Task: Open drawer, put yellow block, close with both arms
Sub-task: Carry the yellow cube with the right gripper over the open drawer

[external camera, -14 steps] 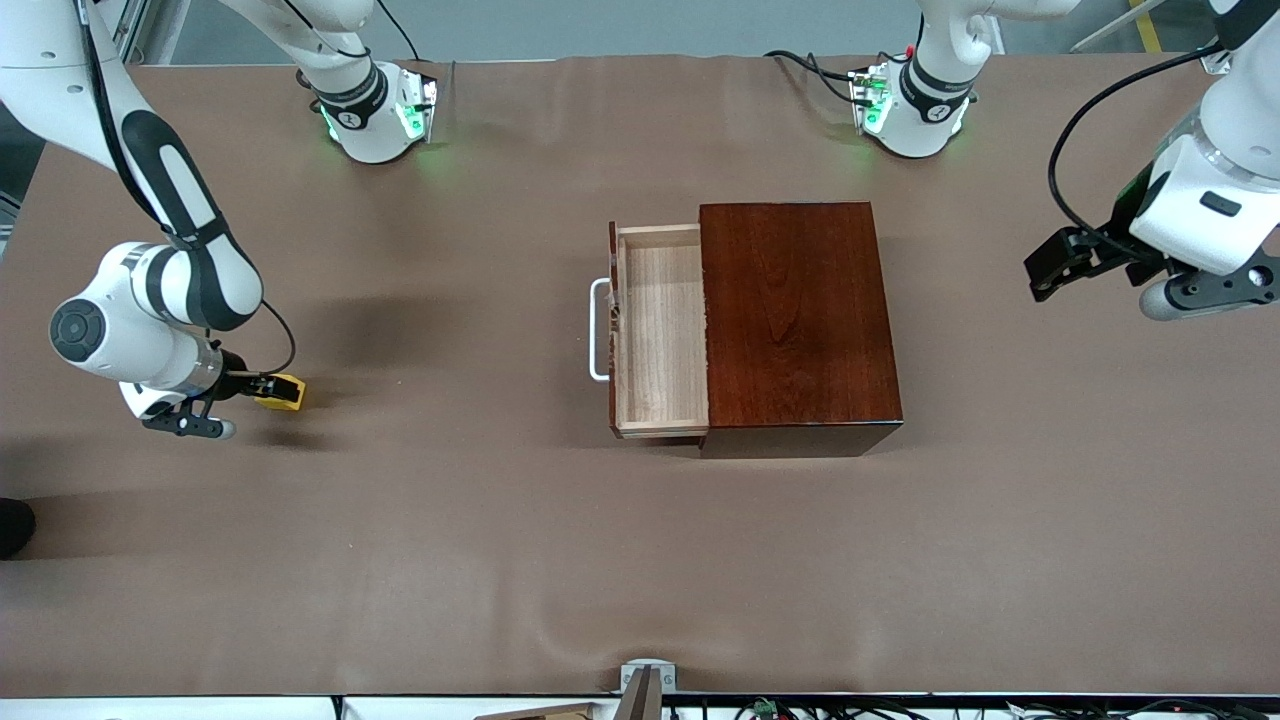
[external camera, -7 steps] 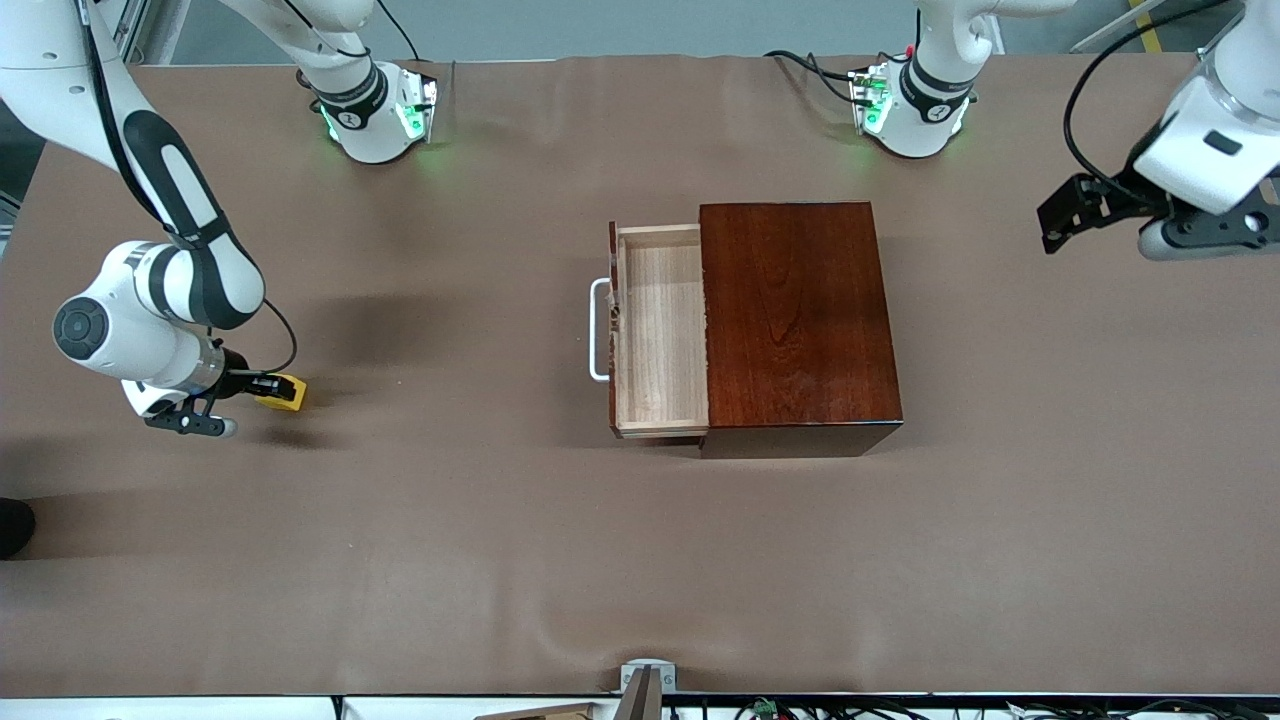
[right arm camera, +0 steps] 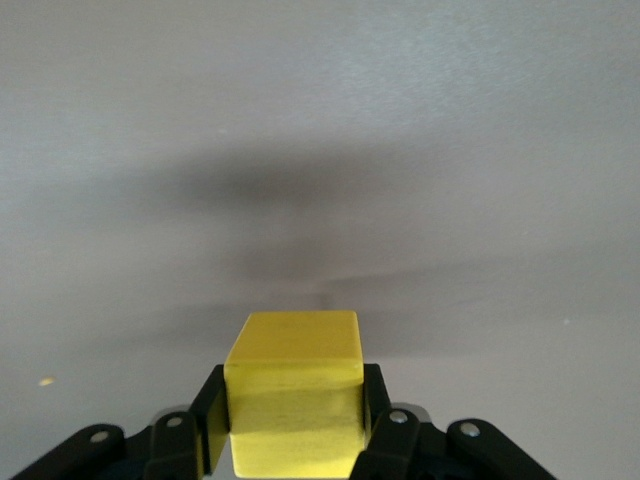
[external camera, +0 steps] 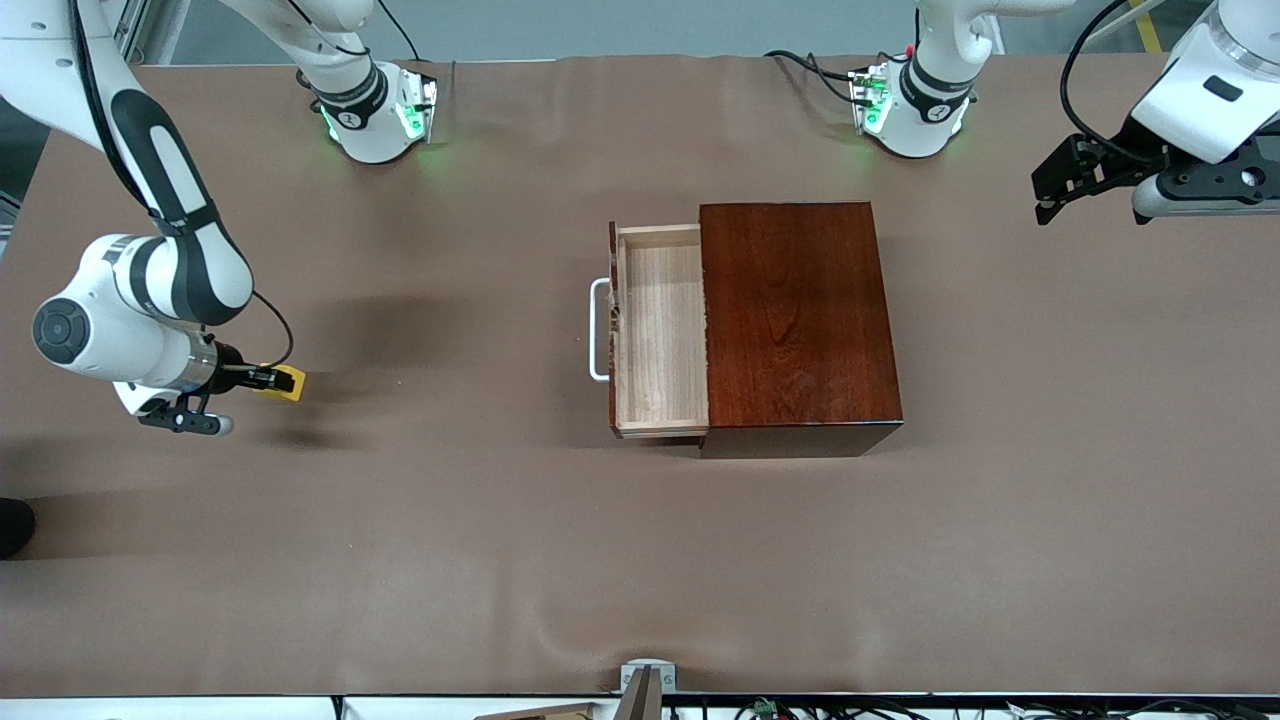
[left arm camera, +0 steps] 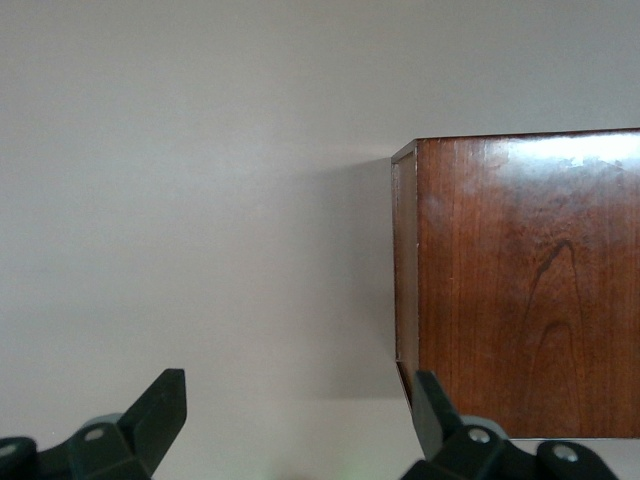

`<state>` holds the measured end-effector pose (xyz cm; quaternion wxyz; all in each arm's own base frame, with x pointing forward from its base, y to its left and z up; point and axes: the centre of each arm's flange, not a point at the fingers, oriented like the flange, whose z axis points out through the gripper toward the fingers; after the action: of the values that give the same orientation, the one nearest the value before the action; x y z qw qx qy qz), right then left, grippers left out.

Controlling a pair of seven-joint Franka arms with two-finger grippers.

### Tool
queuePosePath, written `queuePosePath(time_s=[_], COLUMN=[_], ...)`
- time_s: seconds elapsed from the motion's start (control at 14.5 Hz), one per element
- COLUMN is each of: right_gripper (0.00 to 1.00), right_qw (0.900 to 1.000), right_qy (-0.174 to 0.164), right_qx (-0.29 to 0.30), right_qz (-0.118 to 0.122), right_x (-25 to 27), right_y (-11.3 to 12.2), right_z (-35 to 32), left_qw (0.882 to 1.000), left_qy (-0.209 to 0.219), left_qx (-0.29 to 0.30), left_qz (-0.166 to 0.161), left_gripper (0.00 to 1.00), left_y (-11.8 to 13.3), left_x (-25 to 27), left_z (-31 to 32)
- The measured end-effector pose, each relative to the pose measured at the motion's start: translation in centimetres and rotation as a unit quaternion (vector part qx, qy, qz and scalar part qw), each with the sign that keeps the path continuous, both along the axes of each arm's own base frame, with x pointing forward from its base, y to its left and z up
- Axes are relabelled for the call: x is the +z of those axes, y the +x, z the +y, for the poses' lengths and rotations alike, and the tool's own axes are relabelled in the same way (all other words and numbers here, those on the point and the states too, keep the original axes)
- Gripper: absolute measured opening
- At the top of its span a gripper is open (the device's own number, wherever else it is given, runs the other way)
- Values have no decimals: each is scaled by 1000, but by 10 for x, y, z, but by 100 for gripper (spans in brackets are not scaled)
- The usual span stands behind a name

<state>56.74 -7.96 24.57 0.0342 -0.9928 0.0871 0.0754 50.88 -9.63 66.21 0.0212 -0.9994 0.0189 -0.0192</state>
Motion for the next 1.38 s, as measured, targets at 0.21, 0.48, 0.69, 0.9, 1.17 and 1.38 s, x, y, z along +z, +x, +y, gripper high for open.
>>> queuePosePath(time_s=[0.21,0.48,0.69,0.9,1.17,1.38], right_gripper=[56,56,56,56,56,56], right_qw=[1000,998,995,994,989,984], right_qy=[11,11,6,5,1,-6], right_qx=[-17,-64,-93,-110,-148,-178], right_qz=[9,18,24,25,28,27], right_x=[31,81,113,133,153,177], right_y=[3,8,12,15,12,8], right_z=[23,82,128,160,209,254], left_qw=[1000,1000,1000,999,999,999], left_qy=[1,1,2,2,3,4], left_qx=[4,12,21,28,34,32], left_qz=[4,10,17,19,26,26], left_gripper=[100,100,100,100,100,100], left_y=[1,3,6,8,8,6], left_x=[-3,-9,-15,-18,-25,-22], left_z=[7,17,28,35,42,40])
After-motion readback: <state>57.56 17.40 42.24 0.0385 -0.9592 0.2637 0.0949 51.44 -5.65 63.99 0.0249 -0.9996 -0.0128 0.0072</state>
